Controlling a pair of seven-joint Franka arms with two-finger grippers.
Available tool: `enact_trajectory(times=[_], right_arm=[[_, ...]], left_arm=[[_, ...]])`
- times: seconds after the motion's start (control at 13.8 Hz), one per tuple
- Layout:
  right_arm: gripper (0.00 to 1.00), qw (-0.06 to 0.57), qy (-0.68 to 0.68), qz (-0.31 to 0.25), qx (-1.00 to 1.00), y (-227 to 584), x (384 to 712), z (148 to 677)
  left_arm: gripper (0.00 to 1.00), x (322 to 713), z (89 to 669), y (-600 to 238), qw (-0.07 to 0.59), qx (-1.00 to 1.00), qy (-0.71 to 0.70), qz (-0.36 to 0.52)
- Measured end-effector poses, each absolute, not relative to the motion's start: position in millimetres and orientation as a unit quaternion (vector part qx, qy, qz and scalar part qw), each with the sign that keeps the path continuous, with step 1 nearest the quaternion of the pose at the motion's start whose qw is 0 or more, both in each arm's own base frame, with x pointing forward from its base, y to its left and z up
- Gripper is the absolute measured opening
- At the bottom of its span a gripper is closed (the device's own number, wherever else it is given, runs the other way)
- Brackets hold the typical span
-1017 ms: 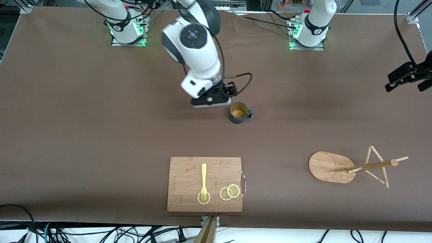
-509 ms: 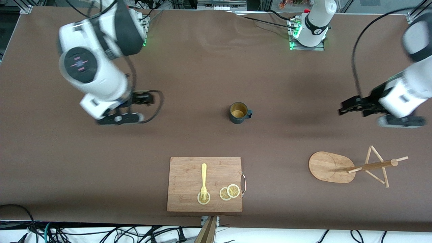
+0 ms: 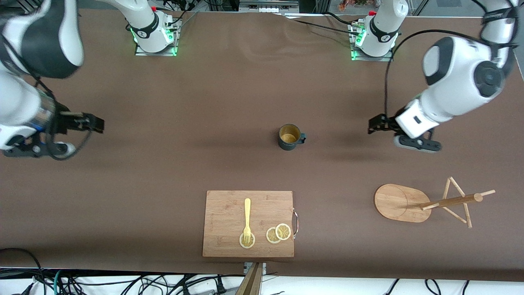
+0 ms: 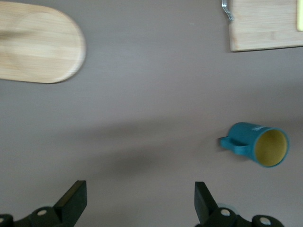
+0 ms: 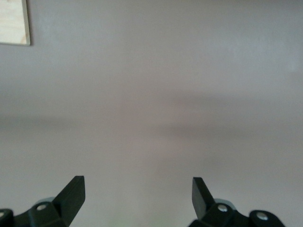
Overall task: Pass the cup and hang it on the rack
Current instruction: 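Withdraw the right gripper while the left gripper reaches toward the mug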
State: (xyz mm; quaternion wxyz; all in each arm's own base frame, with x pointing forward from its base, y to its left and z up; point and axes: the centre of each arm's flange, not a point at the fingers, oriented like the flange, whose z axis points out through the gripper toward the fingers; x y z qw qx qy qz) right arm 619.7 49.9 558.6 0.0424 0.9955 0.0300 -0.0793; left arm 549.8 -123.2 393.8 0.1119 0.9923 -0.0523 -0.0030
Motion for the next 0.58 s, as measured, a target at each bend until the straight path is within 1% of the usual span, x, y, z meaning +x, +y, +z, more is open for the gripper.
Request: enact_trajectory(times=[0.15, 0.22, 0.36, 0.58], right_arm=[[1.00, 0.030, 0.017, -0.083, 0.996, 30.2, 605.2, 575.4], [1.00, 0.022, 0.016, -0.079, 0.996, 18.1, 601.7, 572.8], [1.00, 0.010, 0.028, -0.070, 0.997, -1.2, 597.5, 551.6], [1.00, -0.005, 0.042, -0.064, 0.997, -3.0, 588.2, 535.0]], left_arm=[[1.00, 517.3, 361.4, -152.0, 0.117, 0.990, -0.072, 0.012], [1.00, 507.0, 355.4, -164.7, 0.117, 0.989, -0.094, 0.018], [1.00, 500.2, 355.6, -178.5, 0.133, 0.980, -0.141, 0.035], [1.00, 503.4, 341.0, -158.6, 0.178, 0.961, -0.205, 0.055]])
